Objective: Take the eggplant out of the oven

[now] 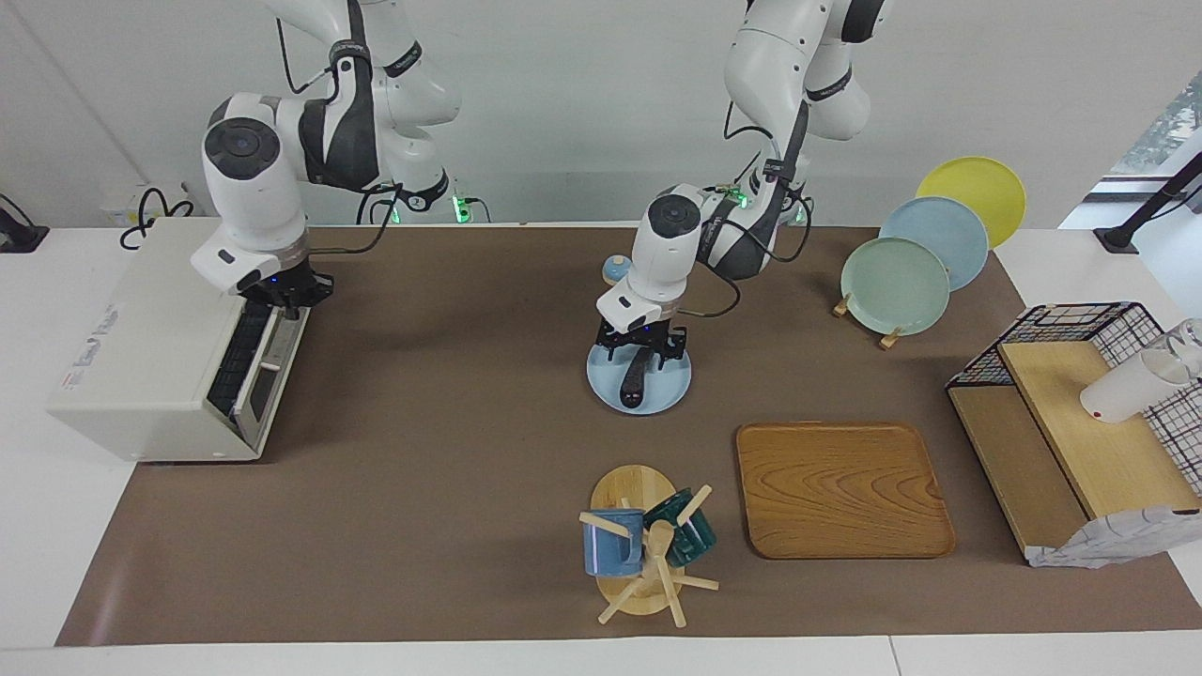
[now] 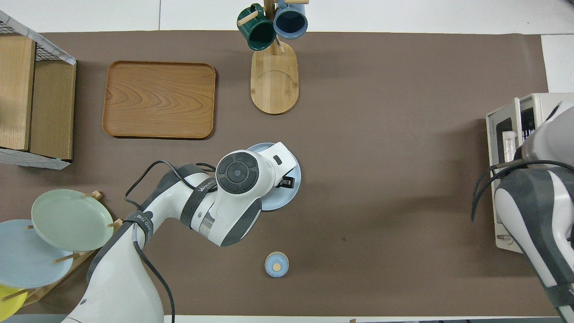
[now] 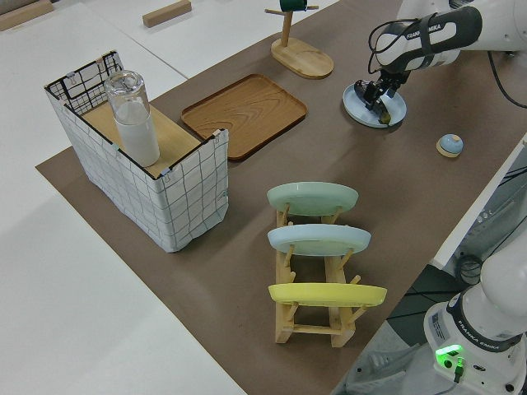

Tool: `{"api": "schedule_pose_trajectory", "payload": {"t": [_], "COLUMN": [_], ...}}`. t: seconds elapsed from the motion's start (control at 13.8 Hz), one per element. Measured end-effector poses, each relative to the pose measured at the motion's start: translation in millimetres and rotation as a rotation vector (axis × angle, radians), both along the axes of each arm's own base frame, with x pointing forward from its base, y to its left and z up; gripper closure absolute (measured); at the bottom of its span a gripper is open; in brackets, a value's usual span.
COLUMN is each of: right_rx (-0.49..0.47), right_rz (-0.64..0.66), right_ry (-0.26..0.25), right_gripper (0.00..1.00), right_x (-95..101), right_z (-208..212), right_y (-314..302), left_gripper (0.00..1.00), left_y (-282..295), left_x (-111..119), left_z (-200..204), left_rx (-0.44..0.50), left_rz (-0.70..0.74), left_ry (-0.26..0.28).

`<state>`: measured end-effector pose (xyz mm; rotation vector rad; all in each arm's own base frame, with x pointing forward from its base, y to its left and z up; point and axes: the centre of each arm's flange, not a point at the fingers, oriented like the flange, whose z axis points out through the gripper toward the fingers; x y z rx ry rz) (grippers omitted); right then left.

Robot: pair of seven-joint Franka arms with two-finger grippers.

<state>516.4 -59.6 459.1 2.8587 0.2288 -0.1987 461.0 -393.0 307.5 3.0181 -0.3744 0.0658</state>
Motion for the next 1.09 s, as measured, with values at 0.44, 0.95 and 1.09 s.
{"api": "schedule_pose_trajectory", "payload": {"t": [0.44,0.95,1.09], "right_rx": [0.031,0.215,0.241], "right_rz": [0.033,0.002,-0.003], "right_ry": [0.013,-0.031,-0.028], "right_gripper": [0.98,0.60,0.35], "right_x": [-1.8,2.9,7.9], "right_z": [46,128,132], "right_y": [-13,17,19], "left_gripper": [0.75,0.75,0.75], "left_y": [1,144,203], "left_x": [5,124,154], "left_z": [6,108,103], "left_rx": [-0.008,-0.002,0.000], "left_rz": [0.069,0.297,0.318], "left_ry": [-0.001,0.008,-0.003]}}
